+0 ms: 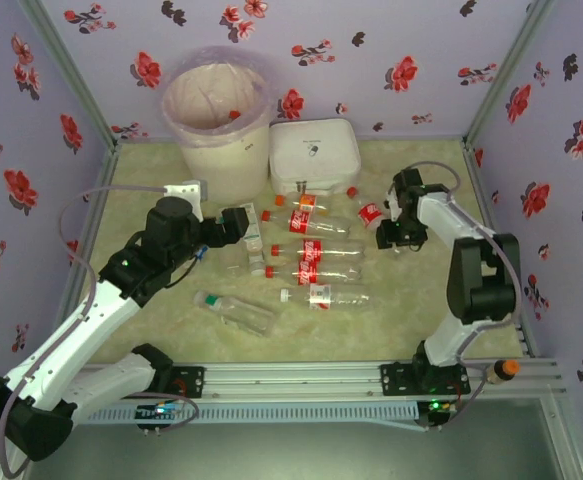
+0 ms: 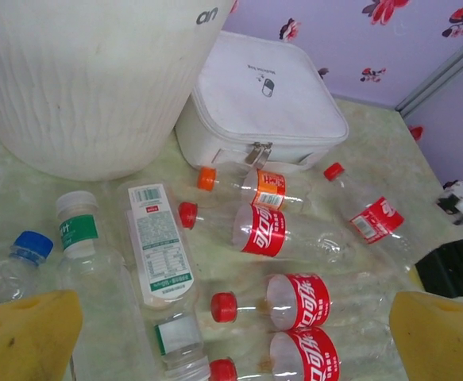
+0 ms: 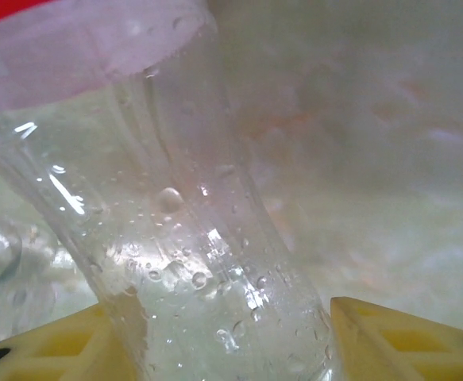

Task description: Put the plastic bottles in the bin

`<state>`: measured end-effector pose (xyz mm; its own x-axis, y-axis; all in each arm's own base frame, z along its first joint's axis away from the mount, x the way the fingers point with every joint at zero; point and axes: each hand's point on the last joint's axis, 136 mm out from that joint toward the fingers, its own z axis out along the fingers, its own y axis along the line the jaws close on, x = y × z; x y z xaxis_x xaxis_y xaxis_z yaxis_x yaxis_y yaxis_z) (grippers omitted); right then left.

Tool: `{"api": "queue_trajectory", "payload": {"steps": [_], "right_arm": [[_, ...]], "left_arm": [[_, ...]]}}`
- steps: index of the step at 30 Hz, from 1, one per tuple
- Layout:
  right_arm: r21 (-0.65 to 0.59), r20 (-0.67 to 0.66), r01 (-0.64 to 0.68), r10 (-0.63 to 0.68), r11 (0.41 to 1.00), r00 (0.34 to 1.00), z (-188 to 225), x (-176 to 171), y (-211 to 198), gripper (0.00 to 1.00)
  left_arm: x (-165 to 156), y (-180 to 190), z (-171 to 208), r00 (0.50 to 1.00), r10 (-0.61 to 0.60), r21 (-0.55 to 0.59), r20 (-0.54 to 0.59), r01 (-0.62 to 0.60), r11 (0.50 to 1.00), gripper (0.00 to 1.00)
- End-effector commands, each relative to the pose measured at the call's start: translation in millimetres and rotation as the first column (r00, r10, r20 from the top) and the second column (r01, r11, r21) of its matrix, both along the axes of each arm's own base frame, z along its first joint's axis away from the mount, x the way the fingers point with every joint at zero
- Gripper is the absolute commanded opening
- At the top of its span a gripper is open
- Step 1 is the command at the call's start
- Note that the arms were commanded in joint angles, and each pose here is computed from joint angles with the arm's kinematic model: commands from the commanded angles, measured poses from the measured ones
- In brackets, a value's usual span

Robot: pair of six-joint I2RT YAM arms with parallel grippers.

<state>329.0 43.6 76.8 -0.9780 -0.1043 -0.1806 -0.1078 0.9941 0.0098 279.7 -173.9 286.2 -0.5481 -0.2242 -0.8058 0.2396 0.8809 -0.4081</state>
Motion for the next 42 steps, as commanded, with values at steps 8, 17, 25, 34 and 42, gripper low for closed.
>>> {"api": "queue_trajectory", "payload": {"steps": [8,17,25,34,42], "right_arm": [[0.208,0.253,0.123,-0.174,0.97,0.952,81.9,-54.6,22.2,0.27],[0.616,0.497,-0.198,-0.182,0.762,0.849,123.8,-80.5,123.1,0.13],[0.609,0.516,-0.317,-0.059,0.727,0.854,114.1,-95.6,165.0,0.09],[0.555,0.515,-0.39,0.065,0.735,0.855,103.9,-106.8,199.1,0.08],[0.533,0.534,-0.396,0.065,0.748,0.843,105.3,-103.3,201.5,0.08]], "left_arm": [[4.3,-58.6,64.6,0.966,-0.165,-0.339,0.201,0.226,0.913,1.0],[17.7,-113.7,68.9,0.936,-0.245,-0.327,0.251,0.321,0.889,1.0],[28.7,-152.6,58.9,0.922,-0.311,-0.298,0.231,0.372,0.879,1.0],[40.2,-167.6,48.7,0.926,-0.323,-0.288,0.193,0.368,0.884,0.92],[43.3,-164.2,36.0,0.938,-0.304,-0.271,0.163,0.339,0.901,0.43]]}}
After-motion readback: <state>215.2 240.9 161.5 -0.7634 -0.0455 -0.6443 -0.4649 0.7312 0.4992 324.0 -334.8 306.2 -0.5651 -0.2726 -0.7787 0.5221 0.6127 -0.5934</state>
